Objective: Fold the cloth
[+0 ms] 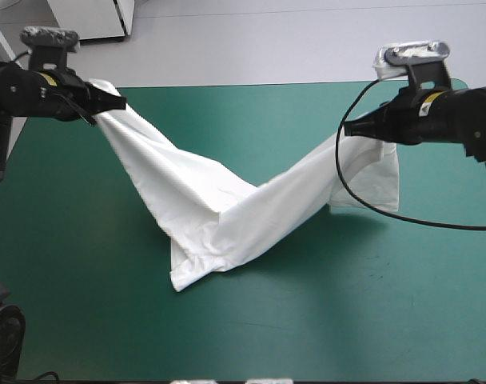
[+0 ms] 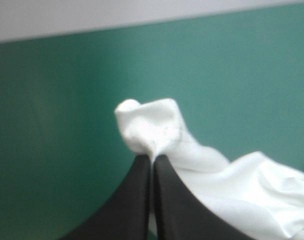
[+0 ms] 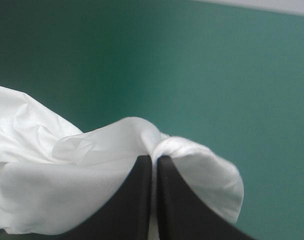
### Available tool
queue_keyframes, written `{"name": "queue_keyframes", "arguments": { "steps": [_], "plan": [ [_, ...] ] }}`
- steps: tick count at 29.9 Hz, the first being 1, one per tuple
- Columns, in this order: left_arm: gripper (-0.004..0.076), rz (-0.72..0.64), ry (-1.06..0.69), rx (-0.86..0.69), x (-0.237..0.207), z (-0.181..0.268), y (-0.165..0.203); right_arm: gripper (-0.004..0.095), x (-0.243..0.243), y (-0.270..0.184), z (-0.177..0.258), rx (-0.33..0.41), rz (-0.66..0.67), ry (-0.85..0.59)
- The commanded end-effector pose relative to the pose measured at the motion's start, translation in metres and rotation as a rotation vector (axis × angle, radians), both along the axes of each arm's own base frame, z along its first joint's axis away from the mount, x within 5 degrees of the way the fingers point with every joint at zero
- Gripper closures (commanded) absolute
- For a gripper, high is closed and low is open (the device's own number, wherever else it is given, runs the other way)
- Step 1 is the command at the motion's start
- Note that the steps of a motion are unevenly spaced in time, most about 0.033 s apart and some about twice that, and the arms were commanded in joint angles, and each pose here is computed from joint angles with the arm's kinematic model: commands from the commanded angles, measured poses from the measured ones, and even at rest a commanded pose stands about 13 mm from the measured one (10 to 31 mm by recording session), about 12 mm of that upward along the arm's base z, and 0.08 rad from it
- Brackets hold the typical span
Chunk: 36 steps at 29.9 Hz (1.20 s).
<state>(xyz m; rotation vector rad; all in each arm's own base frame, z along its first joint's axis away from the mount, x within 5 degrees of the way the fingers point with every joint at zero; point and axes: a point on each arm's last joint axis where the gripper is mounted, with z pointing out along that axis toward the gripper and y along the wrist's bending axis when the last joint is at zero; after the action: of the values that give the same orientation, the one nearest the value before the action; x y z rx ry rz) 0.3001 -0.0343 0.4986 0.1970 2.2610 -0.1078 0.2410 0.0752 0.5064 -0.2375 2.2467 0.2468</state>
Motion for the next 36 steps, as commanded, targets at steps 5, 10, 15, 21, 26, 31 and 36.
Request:
{"name": "queue_keyframes", "arguments": {
  "steps": [5, 10, 15, 21, 26, 31, 36],
  "plan": [
    [0.0733, -0.045, -0.382, -0.104, -0.070, 0.098, 0.000, 0.0925, -0.060, -0.020, 0.092, 0.009, 0.030, -0.413],
    [0.0733, -0.088, -0.637, -0.172, -0.108, 0.142, -0.001, 0.0925, -0.096, -0.033, 0.133, 0.028, 0.010, -0.653],
    [0.0733, -0.122, -0.864, -0.222, -0.149, 0.173, 0.000, 0.0925, -0.128, -0.042, 0.159, 0.044, 0.008, -0.846],
    [0.0733, -0.133, -0.940, -0.225, -0.170, 0.183, 0.002, 0.0925, -0.142, -0.047, 0.166, 0.053, 0.002, -0.893],
    [0.0733, -0.142, -0.755, -0.175, -0.159, 0.165, 0.000, 0.0925, -0.128, -0.043, 0.148, 0.049, -0.003, -0.710],
    [0.0733, -0.159, -0.564, -0.201, -0.113, 0.139, -0.008, 0.0925, -0.093, -0.030, 0.118, 0.077, 0.006, -0.520],
    [0.0733, -0.158, -0.246, -0.182, -0.055, 0.076, -0.017, 0.0925, -0.052, -0.015, 0.057, 0.041, 0.029, -0.237]
  ]
}}
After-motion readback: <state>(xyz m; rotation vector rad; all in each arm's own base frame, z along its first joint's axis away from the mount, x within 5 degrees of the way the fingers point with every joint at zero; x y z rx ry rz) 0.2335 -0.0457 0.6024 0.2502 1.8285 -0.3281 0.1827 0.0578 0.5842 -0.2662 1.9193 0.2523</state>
